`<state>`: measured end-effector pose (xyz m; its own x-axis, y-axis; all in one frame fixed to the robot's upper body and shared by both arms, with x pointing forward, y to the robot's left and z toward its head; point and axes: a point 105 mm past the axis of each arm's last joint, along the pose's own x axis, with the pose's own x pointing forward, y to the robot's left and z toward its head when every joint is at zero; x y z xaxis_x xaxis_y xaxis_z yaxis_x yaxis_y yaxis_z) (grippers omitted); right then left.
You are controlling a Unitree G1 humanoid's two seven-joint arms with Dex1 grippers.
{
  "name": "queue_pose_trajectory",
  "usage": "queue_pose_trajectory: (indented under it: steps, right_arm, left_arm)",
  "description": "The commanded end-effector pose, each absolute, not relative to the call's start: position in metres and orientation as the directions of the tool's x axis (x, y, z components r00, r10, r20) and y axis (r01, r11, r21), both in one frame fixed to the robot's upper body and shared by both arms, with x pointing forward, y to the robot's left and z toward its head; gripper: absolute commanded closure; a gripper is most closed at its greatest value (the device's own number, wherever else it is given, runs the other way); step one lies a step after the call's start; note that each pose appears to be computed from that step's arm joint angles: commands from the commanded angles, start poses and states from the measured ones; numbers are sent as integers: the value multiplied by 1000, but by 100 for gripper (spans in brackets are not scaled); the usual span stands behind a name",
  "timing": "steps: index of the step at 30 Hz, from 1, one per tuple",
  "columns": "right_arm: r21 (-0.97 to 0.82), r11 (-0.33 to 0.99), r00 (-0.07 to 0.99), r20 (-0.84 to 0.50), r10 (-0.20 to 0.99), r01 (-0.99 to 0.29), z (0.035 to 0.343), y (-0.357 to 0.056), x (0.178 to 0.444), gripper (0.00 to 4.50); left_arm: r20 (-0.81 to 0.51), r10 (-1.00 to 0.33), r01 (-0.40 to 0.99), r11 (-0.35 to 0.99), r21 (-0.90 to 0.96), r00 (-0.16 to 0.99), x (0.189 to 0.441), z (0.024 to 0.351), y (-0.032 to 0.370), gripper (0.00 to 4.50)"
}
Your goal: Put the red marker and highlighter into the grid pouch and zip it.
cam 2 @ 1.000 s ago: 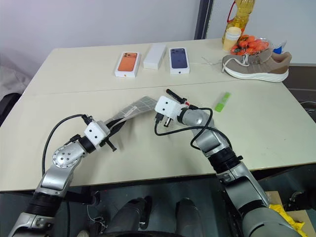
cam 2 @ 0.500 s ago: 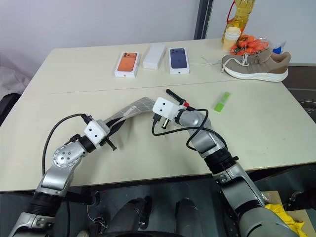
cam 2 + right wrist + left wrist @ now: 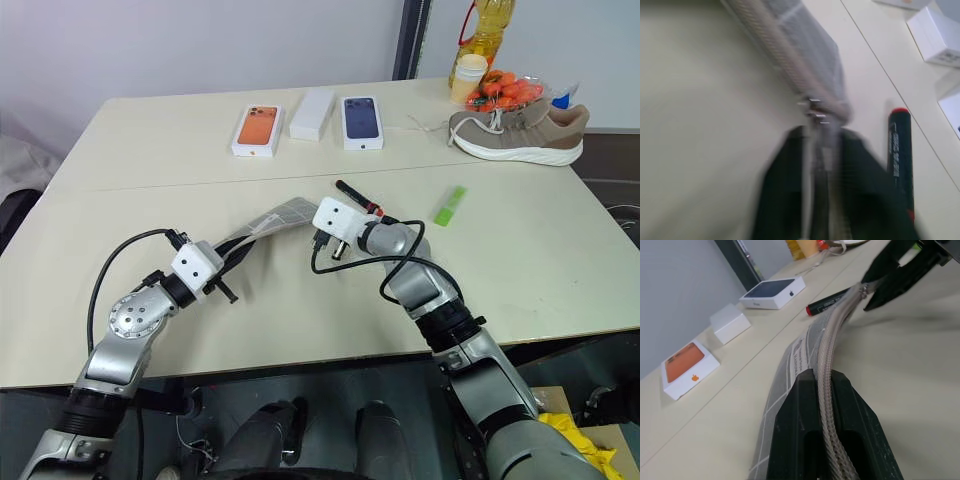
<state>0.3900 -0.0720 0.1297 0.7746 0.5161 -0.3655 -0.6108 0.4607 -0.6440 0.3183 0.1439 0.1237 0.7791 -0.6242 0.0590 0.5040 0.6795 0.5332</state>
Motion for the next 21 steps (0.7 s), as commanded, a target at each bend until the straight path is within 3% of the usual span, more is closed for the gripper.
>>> queue_pose_trajectory:
  steps: [1,9,10,11,15,21]
  right_arm:
    - [-669,470,788,-299,538,-575,152,-65,391,443]
    - [-663,483,797,-311,518,-572,149,-68,392,443]
    - [-659,489,799,-311,514,-571,150,-71,392,388]
    - [-664,487,802,-310,511,-567,151,-73,393,362]
    - [-680,474,807,-316,499,-559,151,-79,393,154]
    - [-667,495,812,-309,495,-556,152,-83,393,154]
  left_arm:
    - [117,-634,472,675,567,765,317,141,140,450]
    - [116,-630,468,676,570,768,318,141,142,450]
    - [115,-628,467,676,570,769,318,141,143,450]
    - [115,-627,466,677,570,771,317,140,143,450]
    - [113,-624,465,679,569,773,317,139,145,450]
    - [113,-623,464,680,568,774,318,138,145,450]
